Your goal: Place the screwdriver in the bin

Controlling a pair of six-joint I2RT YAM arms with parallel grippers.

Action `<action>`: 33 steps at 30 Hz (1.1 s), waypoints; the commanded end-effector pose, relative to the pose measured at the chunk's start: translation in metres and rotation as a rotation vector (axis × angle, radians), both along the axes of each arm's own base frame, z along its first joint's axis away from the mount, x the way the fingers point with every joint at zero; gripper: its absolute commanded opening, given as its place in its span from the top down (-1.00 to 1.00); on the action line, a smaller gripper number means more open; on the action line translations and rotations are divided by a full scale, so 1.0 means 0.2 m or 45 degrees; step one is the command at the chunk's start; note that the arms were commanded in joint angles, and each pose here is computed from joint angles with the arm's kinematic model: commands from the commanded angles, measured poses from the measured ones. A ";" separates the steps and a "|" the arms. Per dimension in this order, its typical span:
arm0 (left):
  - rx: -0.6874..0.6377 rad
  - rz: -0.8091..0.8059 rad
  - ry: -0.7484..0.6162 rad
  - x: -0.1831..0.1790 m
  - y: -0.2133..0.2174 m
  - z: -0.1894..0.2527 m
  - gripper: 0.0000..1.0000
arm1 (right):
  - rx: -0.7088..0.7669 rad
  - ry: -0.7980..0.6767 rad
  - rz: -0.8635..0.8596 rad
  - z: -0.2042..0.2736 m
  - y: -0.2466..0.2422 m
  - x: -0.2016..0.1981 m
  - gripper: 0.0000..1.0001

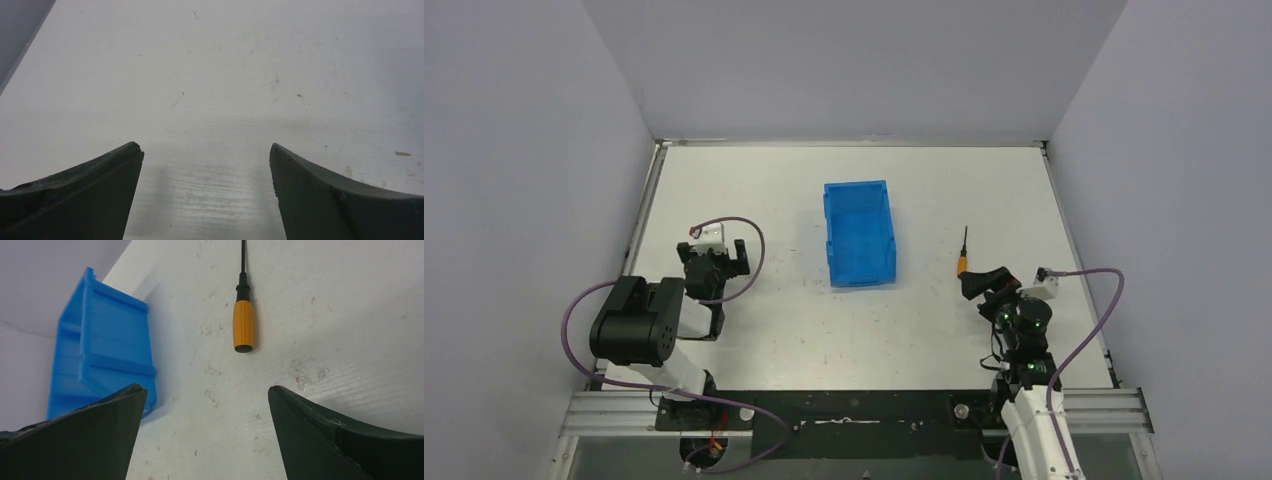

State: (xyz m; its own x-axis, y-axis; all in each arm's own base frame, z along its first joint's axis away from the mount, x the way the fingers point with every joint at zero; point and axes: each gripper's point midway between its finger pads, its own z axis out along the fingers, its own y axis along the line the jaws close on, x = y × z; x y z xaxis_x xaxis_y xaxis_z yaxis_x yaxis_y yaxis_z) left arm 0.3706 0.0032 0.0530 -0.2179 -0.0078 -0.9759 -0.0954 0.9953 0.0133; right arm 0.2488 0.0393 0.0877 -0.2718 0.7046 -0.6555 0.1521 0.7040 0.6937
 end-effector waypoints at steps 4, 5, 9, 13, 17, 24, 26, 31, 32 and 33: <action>-0.013 0.007 -0.096 0.05 0.00 0.10 -0.94 | -0.141 0.058 0.084 0.32 -0.01 0.11 -0.86; -0.013 0.007 -0.098 0.05 0.00 0.10 -0.94 | -0.174 0.102 0.085 0.35 -0.03 0.14 -0.83; -0.014 0.006 -0.097 0.05 0.00 0.10 -0.94 | -0.308 0.427 0.088 0.35 -0.11 0.22 -0.65; -0.014 0.007 -0.098 0.05 0.00 0.10 -0.94 | -0.463 0.726 0.099 0.30 -0.16 0.34 -0.62; -0.015 0.006 -0.097 0.05 0.00 0.10 -0.94 | -0.630 0.951 0.155 0.18 -0.12 0.43 -0.66; -0.014 0.007 -0.096 0.05 0.00 0.10 -0.94 | -0.730 1.229 0.253 -0.12 -0.10 0.50 -0.50; -0.014 0.007 -0.097 0.05 0.00 0.10 -0.94 | -0.743 1.273 0.274 -0.20 -0.09 0.49 -0.36; -0.014 0.008 -0.096 0.05 0.00 0.10 -0.94 | -0.727 1.297 0.321 -0.33 -0.07 0.47 0.06; -0.015 0.008 -0.098 0.05 0.00 0.10 -0.94 | -0.719 1.293 0.334 -0.35 -0.06 0.48 0.19; -0.014 0.008 -0.096 0.05 0.00 0.10 -0.94 | -0.713 1.293 0.352 -0.36 -0.05 0.48 0.37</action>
State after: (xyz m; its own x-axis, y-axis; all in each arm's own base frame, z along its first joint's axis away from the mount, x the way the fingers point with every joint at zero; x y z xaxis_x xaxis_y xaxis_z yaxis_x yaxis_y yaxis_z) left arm 0.3706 0.0032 0.0530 -0.2179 -0.0078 -0.9759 -0.0954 0.9953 0.0133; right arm 0.3379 0.0268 0.0190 -0.9394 0.2565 -0.2275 0.2793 0.9573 -0.0742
